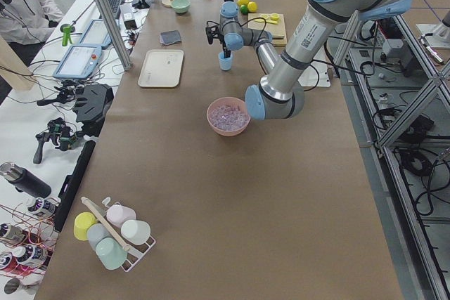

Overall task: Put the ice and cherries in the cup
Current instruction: 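Withdraw the left gripper from the cup while the right gripper grasps the cherries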

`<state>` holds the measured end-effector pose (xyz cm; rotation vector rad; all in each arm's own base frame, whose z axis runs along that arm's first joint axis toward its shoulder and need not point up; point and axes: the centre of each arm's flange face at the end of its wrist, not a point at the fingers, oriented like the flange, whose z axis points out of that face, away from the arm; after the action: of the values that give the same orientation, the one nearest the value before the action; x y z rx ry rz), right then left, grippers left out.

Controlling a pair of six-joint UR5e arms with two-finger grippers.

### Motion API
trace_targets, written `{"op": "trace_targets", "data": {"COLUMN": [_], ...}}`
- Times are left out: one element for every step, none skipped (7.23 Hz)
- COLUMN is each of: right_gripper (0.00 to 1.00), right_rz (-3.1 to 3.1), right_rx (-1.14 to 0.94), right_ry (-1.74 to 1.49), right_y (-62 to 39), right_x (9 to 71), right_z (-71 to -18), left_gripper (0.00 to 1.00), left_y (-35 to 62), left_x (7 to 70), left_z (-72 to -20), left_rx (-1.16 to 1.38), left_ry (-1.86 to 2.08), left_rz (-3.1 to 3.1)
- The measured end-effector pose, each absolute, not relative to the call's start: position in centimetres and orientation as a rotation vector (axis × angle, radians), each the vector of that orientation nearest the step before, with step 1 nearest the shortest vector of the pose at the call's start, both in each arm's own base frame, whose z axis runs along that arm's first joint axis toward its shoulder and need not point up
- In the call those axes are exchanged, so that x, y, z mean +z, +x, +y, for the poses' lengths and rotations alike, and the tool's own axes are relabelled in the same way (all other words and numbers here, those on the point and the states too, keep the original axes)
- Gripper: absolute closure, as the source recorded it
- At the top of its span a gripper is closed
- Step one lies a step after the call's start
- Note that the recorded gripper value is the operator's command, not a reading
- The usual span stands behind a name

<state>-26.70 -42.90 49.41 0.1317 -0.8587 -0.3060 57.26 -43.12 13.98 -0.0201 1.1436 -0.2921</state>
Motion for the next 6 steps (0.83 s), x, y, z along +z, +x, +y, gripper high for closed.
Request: {"op": "trace_targets", "data": {"right_gripper": [0.32, 0.44, 0.57, 0.73, 0.91, 1.0], "right_rz": [-0.844, -0.833, -0.825, -0.82, -0.817, -0.816], "right_rx": [-0.314, -0.32, -0.322, -0.324, -0.324, -0.323], "right_ry": [0.129, 0.124, 0.118, 0.113, 0.111, 0.109], "right_y": [-27.3, -27.8, -28.2, -28.5, -28.6, -28.6], "right_x": [49.9, 50.3, 50.8, 51.1, 51.3, 51.4], "right_z": [-42.5, -42.3, -42.3, -42.4, -42.4, -42.4], "left_gripper": [0.04, 0.04, 0.04, 0.04, 0.04, 0.04], "left_y": [56.9, 56.3, 55.4, 53.7, 51.1, 47.8], "left_x": [13.6, 13.0, 12.7, 13.5, 14.9, 16.5], "left_z": [-43.0, -42.9, -42.8, -42.9, -43.2, -43.9], "left_rx": [-0.291, -0.289, -0.29, -0.292, -0.28, -0.253], "left_ry": [-0.017, -0.013, -0.009, -0.011, -0.023, -0.03], "left_rz": [1.151, 1.163, 1.172, 1.17, 1.163, 1.155]}}
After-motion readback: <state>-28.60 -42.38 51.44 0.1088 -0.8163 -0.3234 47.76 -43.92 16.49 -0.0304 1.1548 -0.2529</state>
